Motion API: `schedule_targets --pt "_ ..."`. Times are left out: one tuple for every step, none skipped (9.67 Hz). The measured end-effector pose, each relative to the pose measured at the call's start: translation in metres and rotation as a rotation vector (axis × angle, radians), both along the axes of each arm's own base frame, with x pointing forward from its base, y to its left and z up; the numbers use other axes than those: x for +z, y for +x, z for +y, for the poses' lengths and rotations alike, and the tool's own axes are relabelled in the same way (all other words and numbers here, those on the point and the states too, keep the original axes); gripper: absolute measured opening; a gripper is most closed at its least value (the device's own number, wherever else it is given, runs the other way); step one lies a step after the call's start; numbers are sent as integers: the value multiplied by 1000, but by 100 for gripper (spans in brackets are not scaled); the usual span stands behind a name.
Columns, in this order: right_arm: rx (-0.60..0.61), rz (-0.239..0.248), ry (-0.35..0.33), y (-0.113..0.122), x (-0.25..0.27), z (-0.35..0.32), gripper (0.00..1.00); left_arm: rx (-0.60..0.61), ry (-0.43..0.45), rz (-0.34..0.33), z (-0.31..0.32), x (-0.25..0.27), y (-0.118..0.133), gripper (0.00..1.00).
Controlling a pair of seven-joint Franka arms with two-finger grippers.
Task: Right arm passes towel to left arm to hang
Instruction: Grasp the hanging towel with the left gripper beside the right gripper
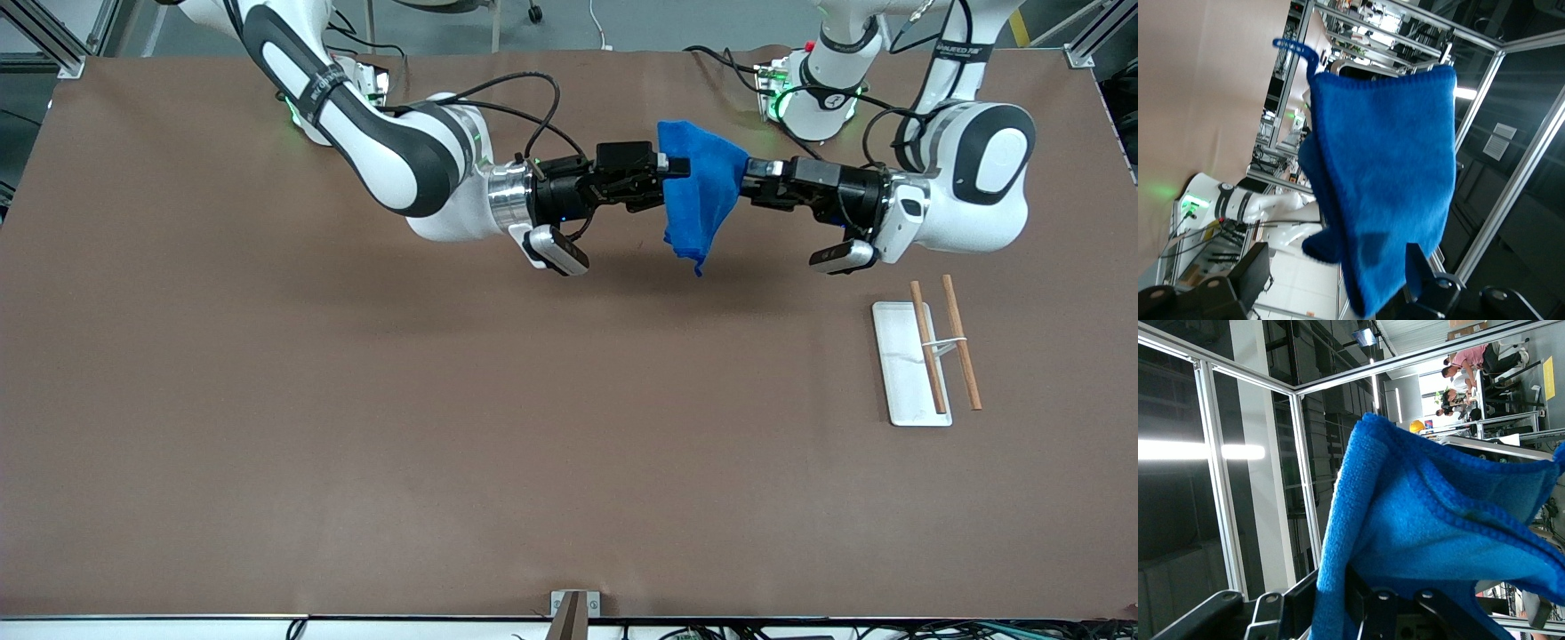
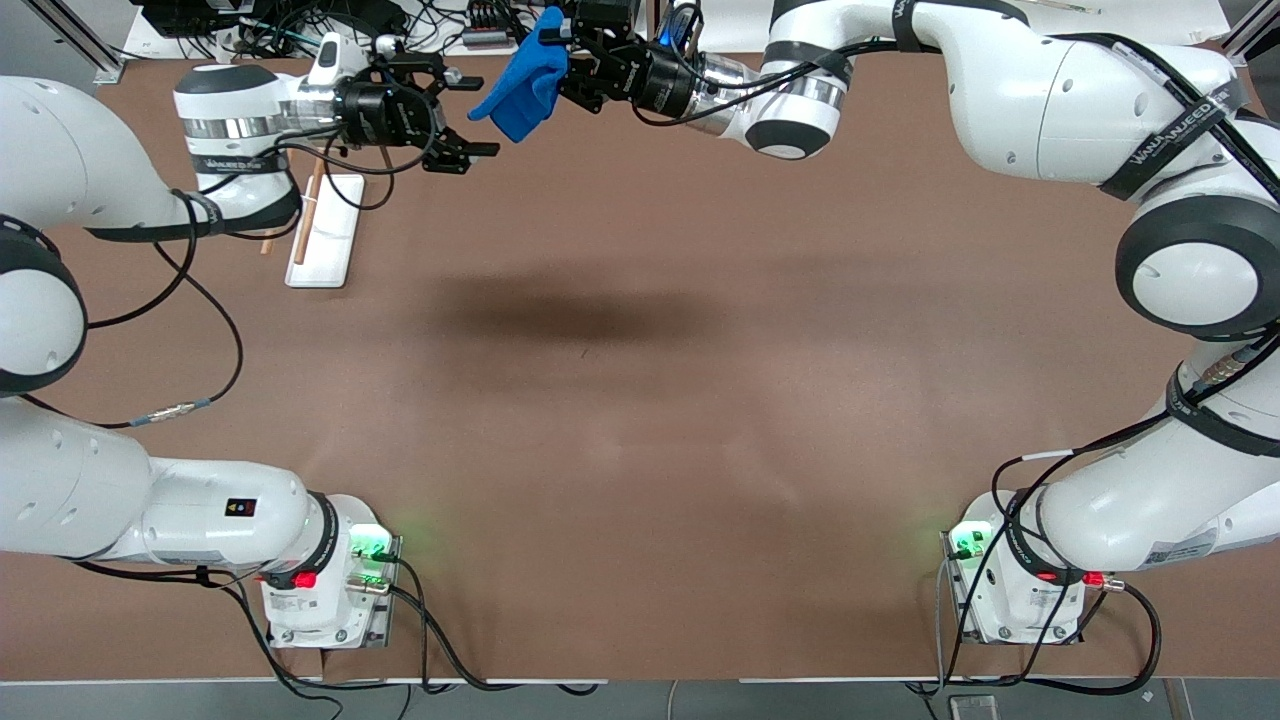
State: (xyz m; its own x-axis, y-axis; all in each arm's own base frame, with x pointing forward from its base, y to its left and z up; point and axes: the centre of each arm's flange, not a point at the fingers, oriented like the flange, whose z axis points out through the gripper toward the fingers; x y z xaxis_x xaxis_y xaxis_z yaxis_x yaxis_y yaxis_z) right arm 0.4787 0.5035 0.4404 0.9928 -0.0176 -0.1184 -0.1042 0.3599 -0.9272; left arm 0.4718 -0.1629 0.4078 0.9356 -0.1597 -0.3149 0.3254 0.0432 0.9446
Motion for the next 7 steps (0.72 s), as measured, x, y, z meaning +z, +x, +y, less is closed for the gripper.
schedule_targets --pt "-1 1 1 0 -1 0 14 19 -10 -4 -1 3 3 89" --pt "-5 -6 0 1 -3 0 14 33 -15 -15 2 8 8 87" --pt "-9 -10 0 1 -5 0 14 50 -11 -29 6 13 13 72" --pt "-12 -10 0 2 -7 0 14 66 -2 -41 8 17 18 56" --pt "-14 -12 3 2 -8 0 14 74 4 -48 9 19 21 41" --pt "-15 -14 4 2 -8 0 14 75 5 -49 9 20 21 24" --pt "-15 -15 4 2 -8 0 14 77 6 -52 9 21 22 10"
